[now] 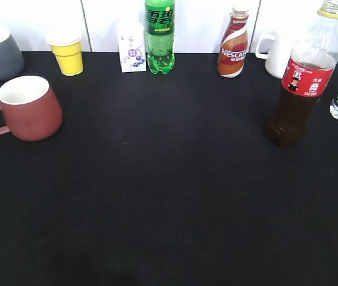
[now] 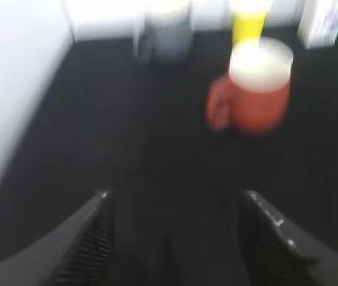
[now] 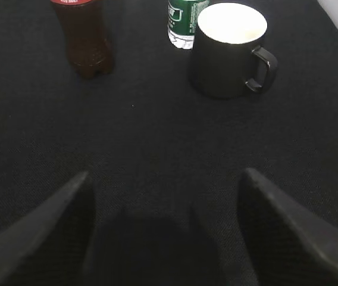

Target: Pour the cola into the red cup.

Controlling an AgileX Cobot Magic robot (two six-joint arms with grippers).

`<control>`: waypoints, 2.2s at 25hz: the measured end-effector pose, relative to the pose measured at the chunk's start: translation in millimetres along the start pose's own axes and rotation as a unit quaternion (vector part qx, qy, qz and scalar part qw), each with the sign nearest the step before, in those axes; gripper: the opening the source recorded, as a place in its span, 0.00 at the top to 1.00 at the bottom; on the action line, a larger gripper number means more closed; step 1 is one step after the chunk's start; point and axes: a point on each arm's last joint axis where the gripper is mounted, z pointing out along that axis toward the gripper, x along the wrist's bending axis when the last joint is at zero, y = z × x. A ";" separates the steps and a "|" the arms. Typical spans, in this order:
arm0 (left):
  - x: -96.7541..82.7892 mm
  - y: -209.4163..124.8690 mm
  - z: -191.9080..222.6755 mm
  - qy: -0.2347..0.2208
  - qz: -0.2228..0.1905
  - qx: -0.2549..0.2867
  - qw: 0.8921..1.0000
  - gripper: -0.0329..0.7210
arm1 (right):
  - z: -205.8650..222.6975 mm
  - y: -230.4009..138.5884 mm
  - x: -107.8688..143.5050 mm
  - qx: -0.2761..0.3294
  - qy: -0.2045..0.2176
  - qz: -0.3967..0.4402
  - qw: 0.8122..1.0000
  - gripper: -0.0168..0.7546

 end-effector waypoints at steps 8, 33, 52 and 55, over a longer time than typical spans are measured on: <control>-15.1 3.0 126.7 -0.034 -0.050 -0.094 0.994 0.30 | 0.0 0.0 0.0 0.000 0.000 0.000 1.000 0.24; -39.0 -89.1 338.6 -0.061 -0.029 -0.068 0.995 0.80 | 0.0 0.0 0.0 0.000 0.000 0.000 1.000 0.24; -146.5 -42.6 270.7 -0.355 0.068 -0.145 0.921 0.85 | 1.4 33.9 1.5 -0.110 0.004 -0.019 0.994 0.24; -146.2 -43.8 271.3 -0.353 0.070 -0.138 0.923 0.85 | 50.5 102.1 4.8 -0.247 0.003 -0.037 0.968 0.24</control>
